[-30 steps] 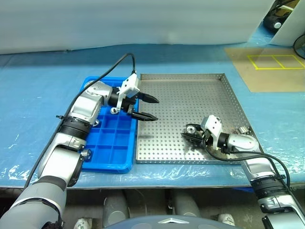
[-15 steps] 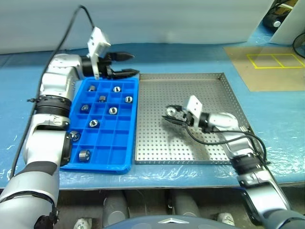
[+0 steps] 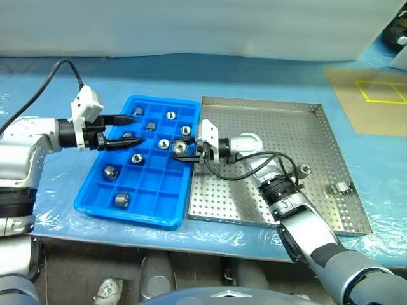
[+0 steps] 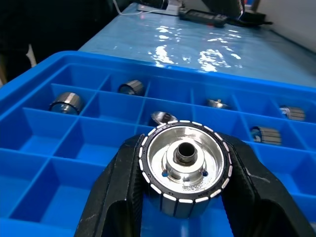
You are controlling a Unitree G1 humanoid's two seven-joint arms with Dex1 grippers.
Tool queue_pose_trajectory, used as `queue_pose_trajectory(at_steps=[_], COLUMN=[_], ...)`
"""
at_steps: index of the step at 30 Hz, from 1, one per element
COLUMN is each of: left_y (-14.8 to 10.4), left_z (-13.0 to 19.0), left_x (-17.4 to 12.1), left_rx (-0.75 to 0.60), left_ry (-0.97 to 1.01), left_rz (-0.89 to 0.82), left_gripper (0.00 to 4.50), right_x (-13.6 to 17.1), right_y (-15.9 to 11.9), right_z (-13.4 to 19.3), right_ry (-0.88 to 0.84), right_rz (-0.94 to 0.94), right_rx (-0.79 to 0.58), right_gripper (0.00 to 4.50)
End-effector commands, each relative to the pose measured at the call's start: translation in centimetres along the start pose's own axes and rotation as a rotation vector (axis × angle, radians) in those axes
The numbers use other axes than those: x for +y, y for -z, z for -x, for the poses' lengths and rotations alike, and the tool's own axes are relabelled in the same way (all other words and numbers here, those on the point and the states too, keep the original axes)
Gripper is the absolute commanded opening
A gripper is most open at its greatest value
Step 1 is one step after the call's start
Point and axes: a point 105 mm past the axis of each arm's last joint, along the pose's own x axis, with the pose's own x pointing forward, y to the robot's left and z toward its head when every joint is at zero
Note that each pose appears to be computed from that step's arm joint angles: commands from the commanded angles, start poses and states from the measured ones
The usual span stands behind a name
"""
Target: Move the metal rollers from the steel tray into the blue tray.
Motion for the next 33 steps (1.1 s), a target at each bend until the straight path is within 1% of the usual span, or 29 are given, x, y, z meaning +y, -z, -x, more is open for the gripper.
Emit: queue_pose_trajectory(at_steps=[1,5,9,12,13,14,17,23,26,27,29,32,33], left_y=[-1.8,-1.6,-1.5,-1.5,-1.5,-1.6,-1.5,-1.3,-1.8,-2.4,-4.0,-5.3,-6.1], left_z=[0.9,0.9,0.6,0.6,0.5,0.5,0.4,0.0,-0.6,-1.0,-2.6,-4.3,-5.2], left_x=[-0.6,-0.9,-1.3,-1.4,-1.4,-1.4,-1.7,-2.5,-2.7,-2.7,-2.9,-3.0,-3.0], left_rx=[-0.04,-0.036,-0.027,-0.02,-0.021,-0.023,-0.013,-0.003,-0.018,-0.04,-0.098,-0.138,-0.163], left_ry=[-0.04,-0.05,-0.033,-0.02,-0.017,-0.01,0.024,0.1,0.142,0.162,0.228,0.299,0.344], left_rz=[-0.039,-0.029,-0.035,-0.035,-0.035,-0.034,-0.028,-0.033,-0.047,-0.057,-0.076,-0.087,-0.072], left_gripper=[3.71,3.71,3.71,3.71,3.71,3.71,3.71,3.71,3.71,3.71,3.71,3.71,3.71], right_x=[0.2,0.4,-0.7,-1.4,-1.4,-1.4,-1.9,-1.5,-1.9,-2.2,-2.8,-3.0,-3.1], right_y=[-0.5,0.3,1.8,2.1,2.2,2.2,2.5,2.3,1.7,1.5,1.5,1.6,1.6], right_z=[-0.2,-0.2,0.2,0.8,0.9,1.0,1.1,1.8,3.0,3.8,6.3,8.7,10.1], right_ry=[-0.042,-0.036,0.045,0.083,0.081,0.079,0.135,0.125,0.161,0.183,0.232,0.269,0.301], right_rz=[0.039,0.021,0.015,-0.003,-0.002,0.004,0.029,0.043,0.042,0.039,0.044,0.037,0.034], right_rx=[-0.015,-0.004,0.035,0.036,0.037,0.04,0.06,0.051,0.034,0.029,0.054,0.086,0.107], right_gripper=[1.7,1.7,1.7,1.7,2.45,2.68,3.62,3.62,3.62,3.62,3.62,3.62,3.62])
